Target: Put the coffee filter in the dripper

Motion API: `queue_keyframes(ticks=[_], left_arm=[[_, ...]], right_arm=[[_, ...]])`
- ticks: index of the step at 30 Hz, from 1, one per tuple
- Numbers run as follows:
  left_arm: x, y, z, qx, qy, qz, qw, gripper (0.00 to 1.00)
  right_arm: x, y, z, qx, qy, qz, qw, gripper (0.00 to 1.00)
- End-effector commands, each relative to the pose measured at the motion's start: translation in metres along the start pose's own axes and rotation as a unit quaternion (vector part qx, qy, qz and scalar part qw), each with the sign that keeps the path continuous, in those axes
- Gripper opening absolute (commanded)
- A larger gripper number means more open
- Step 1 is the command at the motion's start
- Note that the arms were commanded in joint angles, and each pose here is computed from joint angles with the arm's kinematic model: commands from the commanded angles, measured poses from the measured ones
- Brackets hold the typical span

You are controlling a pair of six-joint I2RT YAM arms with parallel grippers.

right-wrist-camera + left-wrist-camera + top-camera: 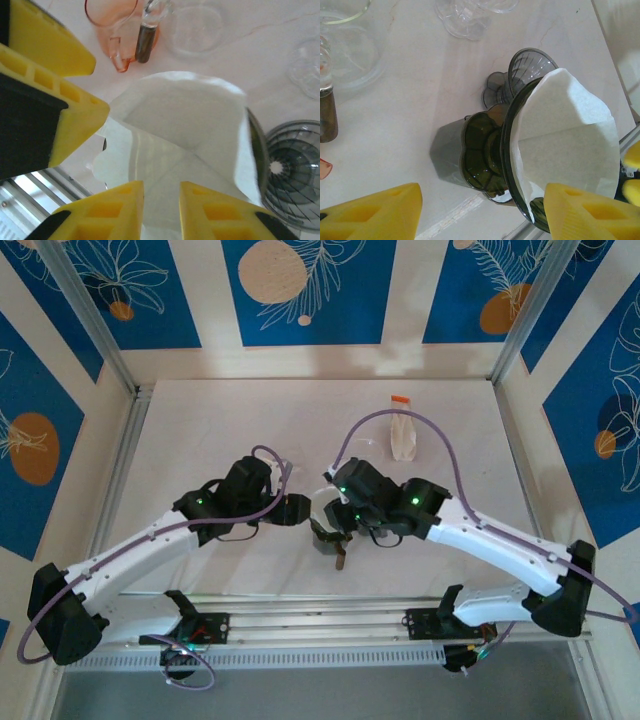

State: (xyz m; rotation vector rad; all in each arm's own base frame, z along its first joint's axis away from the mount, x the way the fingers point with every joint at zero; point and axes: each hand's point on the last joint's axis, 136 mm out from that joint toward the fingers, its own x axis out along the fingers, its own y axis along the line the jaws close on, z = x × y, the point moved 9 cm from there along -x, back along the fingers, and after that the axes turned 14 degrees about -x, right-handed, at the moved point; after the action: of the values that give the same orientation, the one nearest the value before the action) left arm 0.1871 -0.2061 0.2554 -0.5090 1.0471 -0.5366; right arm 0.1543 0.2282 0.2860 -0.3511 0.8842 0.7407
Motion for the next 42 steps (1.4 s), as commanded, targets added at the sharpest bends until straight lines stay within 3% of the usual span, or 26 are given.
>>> queue_keyframes(ticks=[1,14,21,27,35,39,42], left_arm=[[-0.011,-0.004,0.010,-0.001,-0.025,-0.006,1.000,0.66],[0.002,-0.011,0.014,-0.010,-0.004,-0.037,0.999,0.70],[0.012,-0.004,0.006,-0.018,0.021,-0.032,0.999,0.52],[0.013,-0.001,0.004,-0.018,0.025,-0.028,0.999,0.51],[0.018,0.002,0.001,-0.021,0.031,-0.029,0.999,0.48],[0.019,0.003,0.000,-0.022,0.031,-0.028,0.999,0.49],[0.019,0.003,0.000,-0.022,0.030,-0.026,0.999,0.49]], right_arm=[[0.006,0.010,0.010,-0.016,-0.004,0.036,0.999,0.23],[0.019,0.022,0.003,-0.029,0.019,0.088,0.995,0.16],[0.021,0.021,0.001,-0.022,0.018,0.097,0.995,0.16],[0.016,0.016,0.001,-0.014,0.009,0.088,0.996,0.16],[-0.025,-0.007,0.004,0.011,-0.049,0.026,0.998,0.35],[-0.027,-0.032,-0.003,0.054,-0.023,-0.029,0.998,0.51],[-0.017,-0.043,-0.009,0.083,0.007,-0.041,0.996,0.54]])
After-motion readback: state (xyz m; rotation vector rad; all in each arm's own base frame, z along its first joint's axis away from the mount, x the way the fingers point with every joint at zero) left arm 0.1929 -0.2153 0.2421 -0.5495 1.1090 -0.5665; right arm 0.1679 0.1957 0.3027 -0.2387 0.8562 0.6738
